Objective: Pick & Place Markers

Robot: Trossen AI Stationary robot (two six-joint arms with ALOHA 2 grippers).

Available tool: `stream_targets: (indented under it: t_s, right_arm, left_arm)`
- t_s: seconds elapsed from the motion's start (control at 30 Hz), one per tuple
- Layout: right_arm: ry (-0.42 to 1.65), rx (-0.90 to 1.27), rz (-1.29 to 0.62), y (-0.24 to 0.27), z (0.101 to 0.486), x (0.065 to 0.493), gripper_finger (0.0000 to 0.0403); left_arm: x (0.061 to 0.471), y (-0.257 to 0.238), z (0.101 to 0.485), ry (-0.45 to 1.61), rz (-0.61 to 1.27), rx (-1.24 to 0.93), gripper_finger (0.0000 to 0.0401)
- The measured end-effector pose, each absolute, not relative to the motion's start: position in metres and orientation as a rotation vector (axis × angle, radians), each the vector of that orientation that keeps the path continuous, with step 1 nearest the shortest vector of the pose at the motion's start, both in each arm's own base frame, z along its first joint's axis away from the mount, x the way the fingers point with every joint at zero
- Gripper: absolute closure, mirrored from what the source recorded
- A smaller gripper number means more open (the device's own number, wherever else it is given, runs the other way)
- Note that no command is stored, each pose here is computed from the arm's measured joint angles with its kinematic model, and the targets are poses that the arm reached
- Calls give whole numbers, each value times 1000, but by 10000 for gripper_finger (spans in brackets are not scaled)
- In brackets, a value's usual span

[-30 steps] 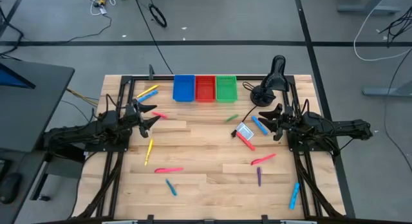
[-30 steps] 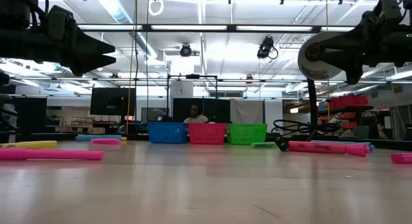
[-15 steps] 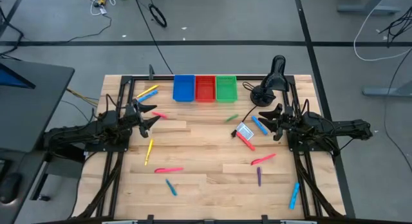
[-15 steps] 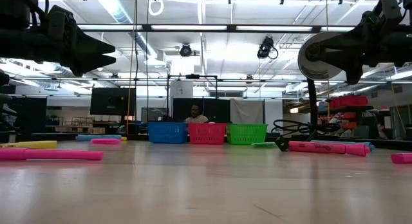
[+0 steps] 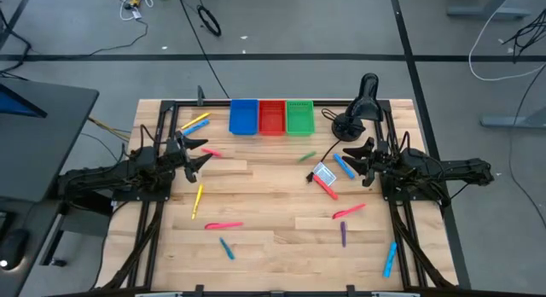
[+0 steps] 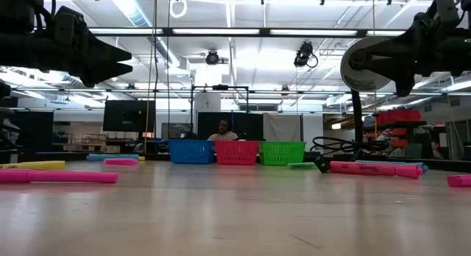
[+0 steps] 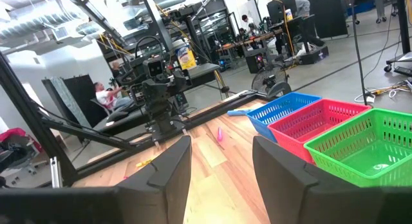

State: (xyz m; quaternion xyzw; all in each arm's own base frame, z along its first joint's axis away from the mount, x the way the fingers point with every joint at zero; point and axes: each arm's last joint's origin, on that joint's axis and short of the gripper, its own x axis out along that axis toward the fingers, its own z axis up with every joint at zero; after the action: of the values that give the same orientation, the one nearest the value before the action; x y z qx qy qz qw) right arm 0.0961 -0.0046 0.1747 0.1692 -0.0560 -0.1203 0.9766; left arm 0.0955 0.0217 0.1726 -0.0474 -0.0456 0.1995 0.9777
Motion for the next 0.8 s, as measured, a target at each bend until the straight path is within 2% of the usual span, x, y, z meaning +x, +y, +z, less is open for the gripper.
stream_targets:
  t_s: [0.2,0.37,0.8]
  right_arm:
    - [-113,341,-243,-5,175,96,237]
    - [-113,341,-243,-5,175,96,237]
    - [-113,341,-243,-5,175,96,237]
  left_arm:
    - [96,22,173,-92,402,-95,128]
    - [95,22,175,-94,422,4,128]
    - [95,22,175,-94,425,6,128]
